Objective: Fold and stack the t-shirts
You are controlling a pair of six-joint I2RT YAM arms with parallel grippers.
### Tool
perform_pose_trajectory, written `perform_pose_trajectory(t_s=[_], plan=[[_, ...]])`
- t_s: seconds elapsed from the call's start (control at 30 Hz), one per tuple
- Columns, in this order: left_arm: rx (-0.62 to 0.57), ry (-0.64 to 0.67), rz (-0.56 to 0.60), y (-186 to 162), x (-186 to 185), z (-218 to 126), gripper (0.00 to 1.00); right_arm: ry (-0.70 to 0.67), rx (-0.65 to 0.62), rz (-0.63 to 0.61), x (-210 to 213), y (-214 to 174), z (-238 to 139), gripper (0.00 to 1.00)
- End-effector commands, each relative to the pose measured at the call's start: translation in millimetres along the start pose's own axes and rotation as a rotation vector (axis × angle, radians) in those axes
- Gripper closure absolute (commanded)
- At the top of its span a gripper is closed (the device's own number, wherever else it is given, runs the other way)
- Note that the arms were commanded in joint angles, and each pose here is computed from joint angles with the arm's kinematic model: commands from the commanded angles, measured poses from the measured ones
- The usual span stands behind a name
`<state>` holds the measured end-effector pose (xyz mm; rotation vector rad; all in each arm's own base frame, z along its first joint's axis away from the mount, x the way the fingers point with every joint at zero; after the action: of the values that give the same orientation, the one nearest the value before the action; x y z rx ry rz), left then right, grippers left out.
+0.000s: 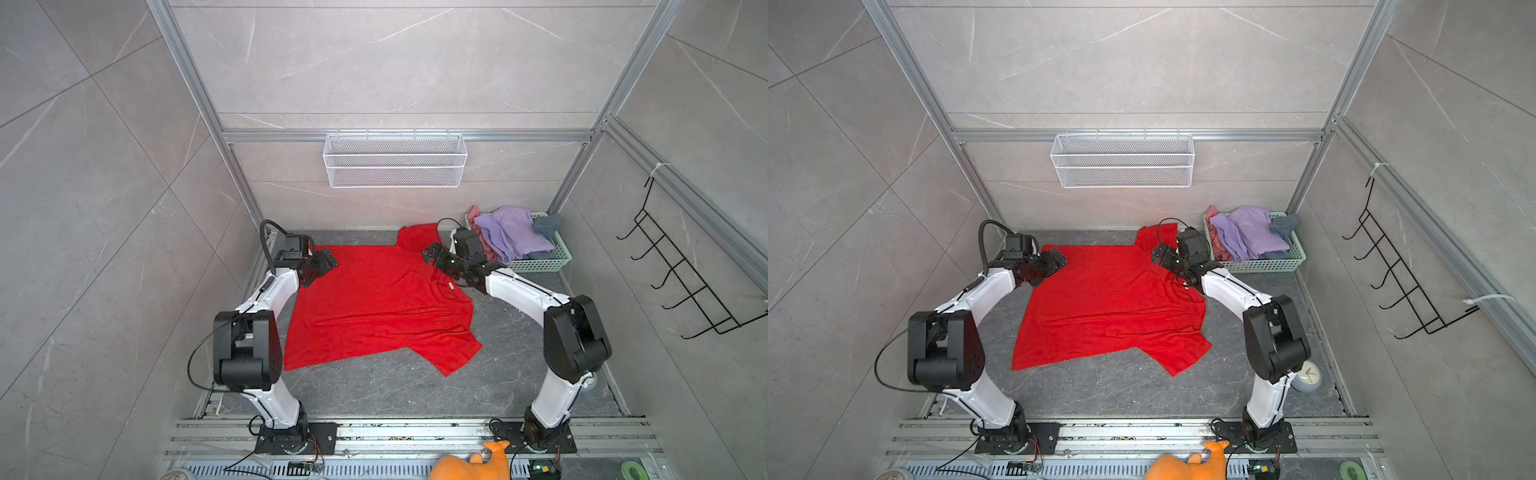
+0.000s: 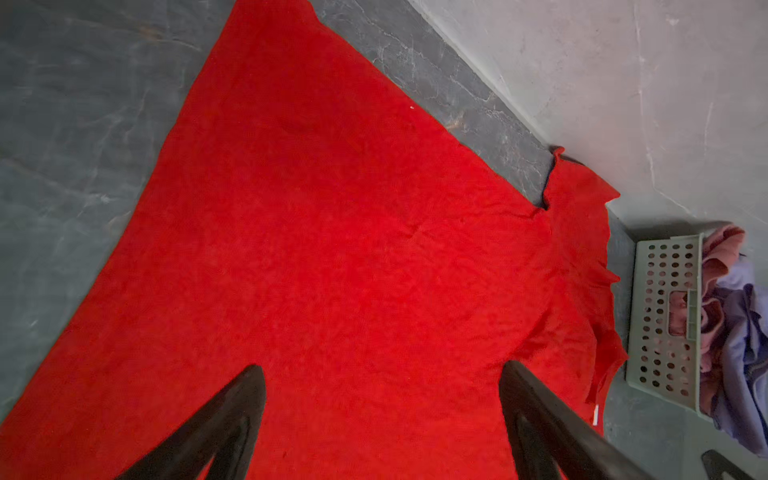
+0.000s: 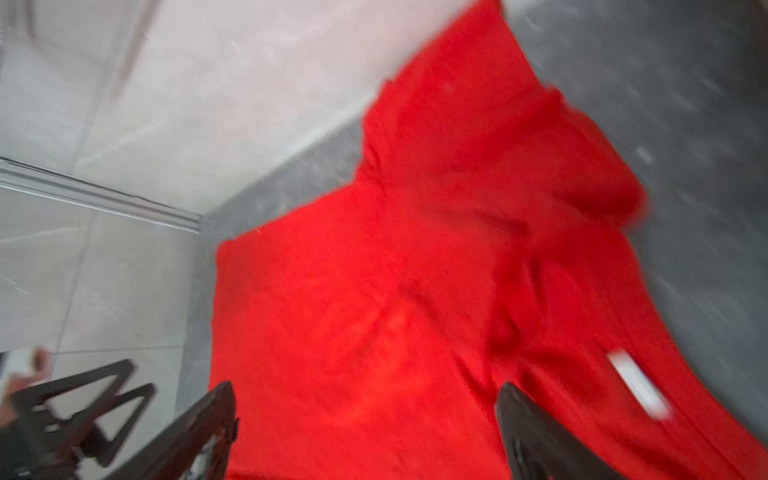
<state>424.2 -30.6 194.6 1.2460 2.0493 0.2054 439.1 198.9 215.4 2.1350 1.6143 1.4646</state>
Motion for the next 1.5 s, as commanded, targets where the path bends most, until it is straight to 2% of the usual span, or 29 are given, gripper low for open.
perform_pose_trajectory(t_s=[0.0, 0.13, 0.27, 0.47, 0.67, 0.83, 1.17, 1.3, 1.47], plan=[[0.028, -0.025, 0.030, 12.4, -4.6, 29.9, 0.10, 0.030, 0.027, -0.029, 1.3, 2.7, 38.5, 0.02], [0.044, -0.047, 0.017, 26.1, -8.8, 61.6, 0.10, 0.066, 0.027, -0.026, 6.1, 11.2, 75.6, 0.03], [0.060, -0.033, -0.019, 27.3, -3.3, 84.9, 0.10, 0.026, 0.064, -0.014, -3.3, 7.0, 106.6, 0.05], [0.108, 0.025, -0.055, 9.9, 14.5, 98.8, 0.10, -0.098, 0.160, 0.023, -32.4, -18.1, 118.8, 0.06], [0.154, 0.080, -0.080, -17.5, 35.7, 98.6, 0.10, -0.187, 0.250, 0.017, -60.9, -51.2, 101.1, 0.06], [0.196, 0.124, -0.106, -45.7, 55.5, 89.0, 0.10, -0.235, 0.299, 0.022, -81.9, -79.1, 71.1, 0.06], [0.205, 0.146, -0.158, -105.6, 80.6, 34.0, 0.11, -0.258, 0.308, 0.045, -104.5, -118.0, -11.1, 0.07], [0.165, 0.123, -0.113, -100.7, 71.9, 7.3, 0.13, -0.224, 0.273, -0.009, -92.0, -107.1, -30.4, 0.06], [0.064, 0.037, -0.010, -65.0, 39.6, -23.7, 0.13, -0.173, 0.176, -0.136, -55.2, -62.9, -32.4, 0.06]])
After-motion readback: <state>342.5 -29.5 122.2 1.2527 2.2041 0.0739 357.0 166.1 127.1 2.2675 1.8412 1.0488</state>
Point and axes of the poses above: each gripper's point midway between its finger pads, its own z axis out along the fingers, its own x axis along the line the jaws close on, y = z × x, the point moved 8 cm from there along -z, back along the fingers
